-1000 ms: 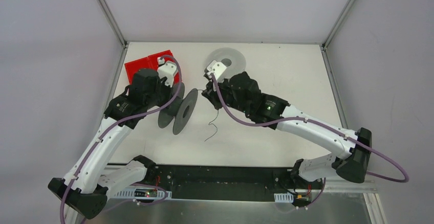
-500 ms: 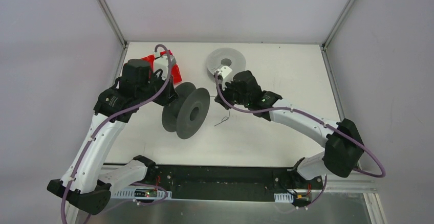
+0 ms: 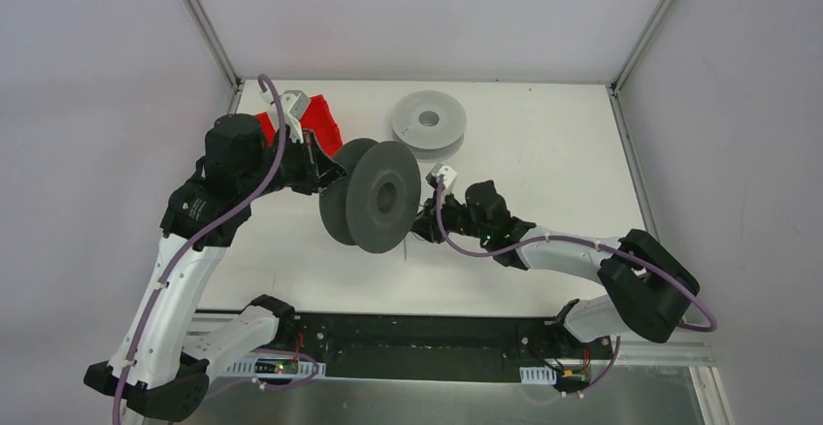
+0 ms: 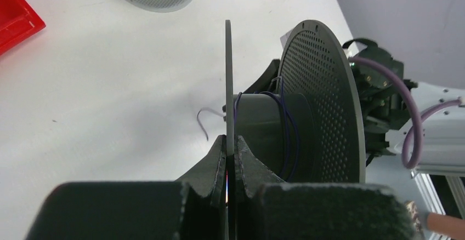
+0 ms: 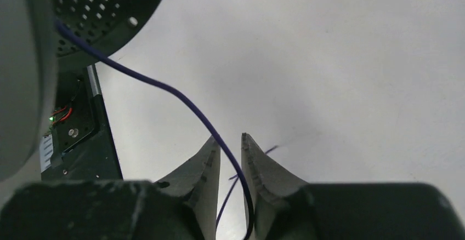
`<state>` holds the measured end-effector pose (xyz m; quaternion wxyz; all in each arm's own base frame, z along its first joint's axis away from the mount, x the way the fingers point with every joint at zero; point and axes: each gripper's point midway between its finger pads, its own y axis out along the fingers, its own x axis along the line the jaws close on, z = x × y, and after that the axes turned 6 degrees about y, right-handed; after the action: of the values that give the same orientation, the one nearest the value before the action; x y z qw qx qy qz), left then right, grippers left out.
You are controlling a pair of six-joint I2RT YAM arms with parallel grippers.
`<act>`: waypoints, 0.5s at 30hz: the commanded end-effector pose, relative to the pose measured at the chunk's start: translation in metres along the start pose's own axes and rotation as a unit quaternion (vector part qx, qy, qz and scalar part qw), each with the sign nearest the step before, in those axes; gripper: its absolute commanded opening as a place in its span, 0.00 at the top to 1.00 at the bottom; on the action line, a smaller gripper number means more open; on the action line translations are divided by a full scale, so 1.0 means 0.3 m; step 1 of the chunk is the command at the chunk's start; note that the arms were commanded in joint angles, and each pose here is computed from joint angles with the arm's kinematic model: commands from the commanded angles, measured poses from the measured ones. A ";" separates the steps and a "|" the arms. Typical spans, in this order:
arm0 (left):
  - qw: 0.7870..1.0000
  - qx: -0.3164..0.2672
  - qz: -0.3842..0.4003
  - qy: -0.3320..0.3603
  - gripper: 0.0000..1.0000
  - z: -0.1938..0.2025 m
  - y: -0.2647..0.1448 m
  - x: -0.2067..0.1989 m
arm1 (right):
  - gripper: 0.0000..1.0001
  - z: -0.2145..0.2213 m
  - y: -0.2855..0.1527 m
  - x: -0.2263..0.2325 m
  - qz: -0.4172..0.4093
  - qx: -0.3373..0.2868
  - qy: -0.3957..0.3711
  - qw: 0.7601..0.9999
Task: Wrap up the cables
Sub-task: Wrap the cable around the cable reel.
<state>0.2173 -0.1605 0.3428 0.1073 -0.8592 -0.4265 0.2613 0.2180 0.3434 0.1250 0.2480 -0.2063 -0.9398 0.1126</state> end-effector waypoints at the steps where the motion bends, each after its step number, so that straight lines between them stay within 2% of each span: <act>1: 0.995 -0.089 0.017 -0.048 1.00 -0.123 -0.010 -0.037 | 0.76 -0.161 -0.014 0.117 -0.061 -0.118 -0.029 0.991; 8: 0.986 -0.136 -0.010 -0.092 1.00 -0.155 -0.004 0.002 | 0.75 -0.131 0.000 0.128 -0.049 -0.152 -0.035 0.987; 12: 0.981 -0.159 -0.013 -0.109 1.00 -0.175 -0.001 0.010 | 0.69 -0.090 0.007 0.111 -0.015 -0.184 -0.030 0.982; 15: 0.977 -0.175 -0.017 -0.119 1.00 -0.187 -0.002 0.019 | 0.66 -0.054 0.023 0.096 -0.005 -0.184 -0.011 0.983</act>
<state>0.2406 -0.1569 0.3397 0.0110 -0.8173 -0.4852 0.3106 0.1938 0.3627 0.1336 0.1993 -0.2090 -0.9574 0.0025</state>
